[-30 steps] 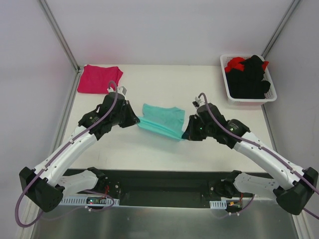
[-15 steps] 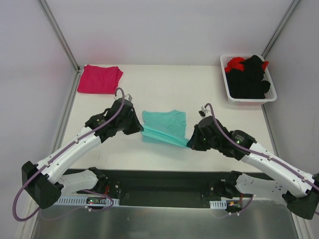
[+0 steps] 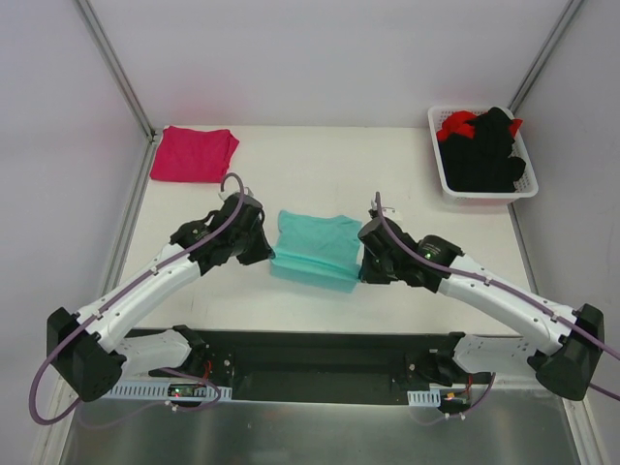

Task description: Fold and stack the t-shirts

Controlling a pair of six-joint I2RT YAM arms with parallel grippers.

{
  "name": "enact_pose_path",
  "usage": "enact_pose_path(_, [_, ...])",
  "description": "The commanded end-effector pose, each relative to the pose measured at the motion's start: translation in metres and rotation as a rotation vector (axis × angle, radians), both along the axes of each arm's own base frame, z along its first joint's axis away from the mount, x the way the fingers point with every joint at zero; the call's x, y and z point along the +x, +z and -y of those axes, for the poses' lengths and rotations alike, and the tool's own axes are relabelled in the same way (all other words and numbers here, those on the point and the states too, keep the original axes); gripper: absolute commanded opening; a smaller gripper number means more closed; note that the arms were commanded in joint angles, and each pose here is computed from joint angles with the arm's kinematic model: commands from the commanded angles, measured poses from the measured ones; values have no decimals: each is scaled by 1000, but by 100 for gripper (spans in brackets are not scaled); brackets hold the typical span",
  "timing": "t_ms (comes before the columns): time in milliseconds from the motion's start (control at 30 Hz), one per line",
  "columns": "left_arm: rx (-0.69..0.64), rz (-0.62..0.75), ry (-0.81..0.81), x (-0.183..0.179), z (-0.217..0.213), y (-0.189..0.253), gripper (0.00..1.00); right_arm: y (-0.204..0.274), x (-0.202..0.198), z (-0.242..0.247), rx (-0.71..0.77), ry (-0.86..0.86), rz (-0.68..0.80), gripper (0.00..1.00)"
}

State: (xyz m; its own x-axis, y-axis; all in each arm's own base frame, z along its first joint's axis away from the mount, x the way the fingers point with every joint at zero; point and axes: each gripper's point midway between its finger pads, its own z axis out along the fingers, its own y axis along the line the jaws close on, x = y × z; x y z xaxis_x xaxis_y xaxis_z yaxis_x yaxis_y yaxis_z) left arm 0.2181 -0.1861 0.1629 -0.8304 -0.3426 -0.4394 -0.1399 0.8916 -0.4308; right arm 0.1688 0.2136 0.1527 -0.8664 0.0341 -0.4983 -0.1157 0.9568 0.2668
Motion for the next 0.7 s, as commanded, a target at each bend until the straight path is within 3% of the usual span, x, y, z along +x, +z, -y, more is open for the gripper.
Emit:
enact_pose_path(0, [117, 9, 54, 15, -16, -4, 0, 4, 6, 41, -201, -29, 38, 1])
enact_pose_path(667, [194, -10, 82, 63, -6, -7, 0, -3, 57, 46, -227, -34, 6, 1])
